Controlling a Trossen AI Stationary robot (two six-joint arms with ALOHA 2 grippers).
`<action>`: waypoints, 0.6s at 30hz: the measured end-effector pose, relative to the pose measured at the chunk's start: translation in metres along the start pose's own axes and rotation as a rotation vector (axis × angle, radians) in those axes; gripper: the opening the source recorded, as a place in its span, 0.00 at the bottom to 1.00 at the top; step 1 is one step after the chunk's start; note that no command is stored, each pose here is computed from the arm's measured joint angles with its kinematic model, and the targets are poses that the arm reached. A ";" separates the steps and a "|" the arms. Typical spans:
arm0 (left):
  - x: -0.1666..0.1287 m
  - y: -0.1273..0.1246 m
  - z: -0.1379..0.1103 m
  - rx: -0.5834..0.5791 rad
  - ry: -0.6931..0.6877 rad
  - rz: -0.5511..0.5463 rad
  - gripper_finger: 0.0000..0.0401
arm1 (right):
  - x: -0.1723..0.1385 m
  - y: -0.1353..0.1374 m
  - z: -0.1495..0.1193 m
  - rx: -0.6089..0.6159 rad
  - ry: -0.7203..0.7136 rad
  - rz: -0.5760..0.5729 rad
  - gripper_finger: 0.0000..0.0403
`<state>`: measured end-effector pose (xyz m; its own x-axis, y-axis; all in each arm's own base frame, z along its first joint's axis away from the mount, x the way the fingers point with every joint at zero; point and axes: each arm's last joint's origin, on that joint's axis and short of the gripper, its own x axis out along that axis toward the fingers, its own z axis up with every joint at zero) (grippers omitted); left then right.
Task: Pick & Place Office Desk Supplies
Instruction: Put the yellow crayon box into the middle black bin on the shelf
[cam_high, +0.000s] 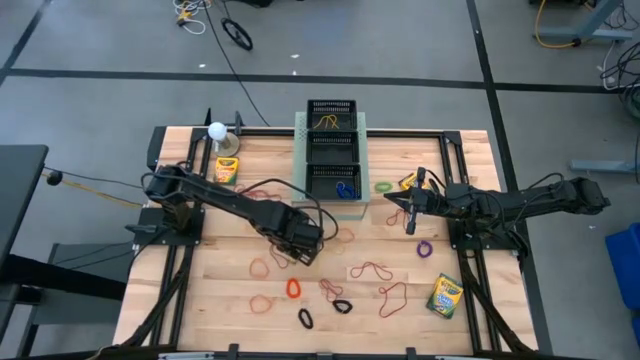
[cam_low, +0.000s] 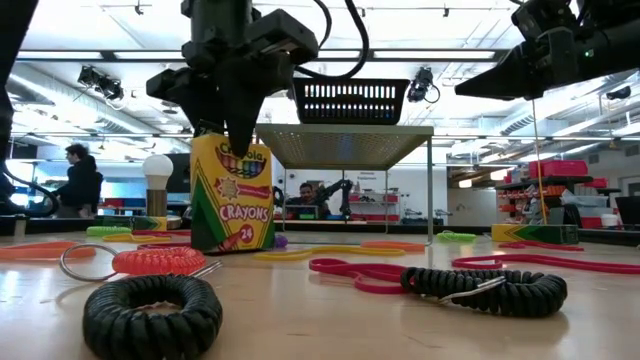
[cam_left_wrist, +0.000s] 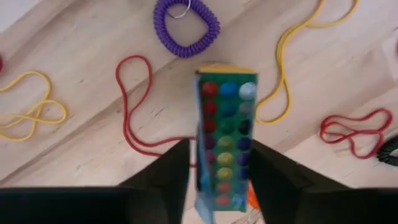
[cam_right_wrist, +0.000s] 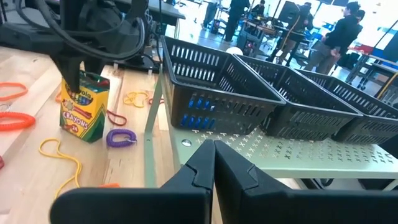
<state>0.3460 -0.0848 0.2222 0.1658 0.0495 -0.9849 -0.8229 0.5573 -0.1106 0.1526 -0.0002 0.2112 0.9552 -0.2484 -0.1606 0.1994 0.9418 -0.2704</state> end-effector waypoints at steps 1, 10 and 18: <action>-0.001 0.000 0.000 -0.005 -0.001 -0.003 0.34 | 0.000 0.000 0.000 -0.001 0.003 0.001 0.03; -0.033 -0.009 -0.004 0.017 -0.026 -0.040 0.13 | 0.000 0.001 -0.004 -0.021 0.042 0.009 0.03; -0.143 -0.001 0.002 -0.086 -0.104 -0.062 0.14 | 0.000 0.002 -0.007 -0.011 0.068 0.021 0.03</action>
<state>0.3242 -0.0904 0.3638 0.2697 0.1056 -0.9571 -0.8522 0.4889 -0.1862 0.1511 0.0001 0.2043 0.9420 -0.2439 -0.2306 0.1767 0.9445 -0.2770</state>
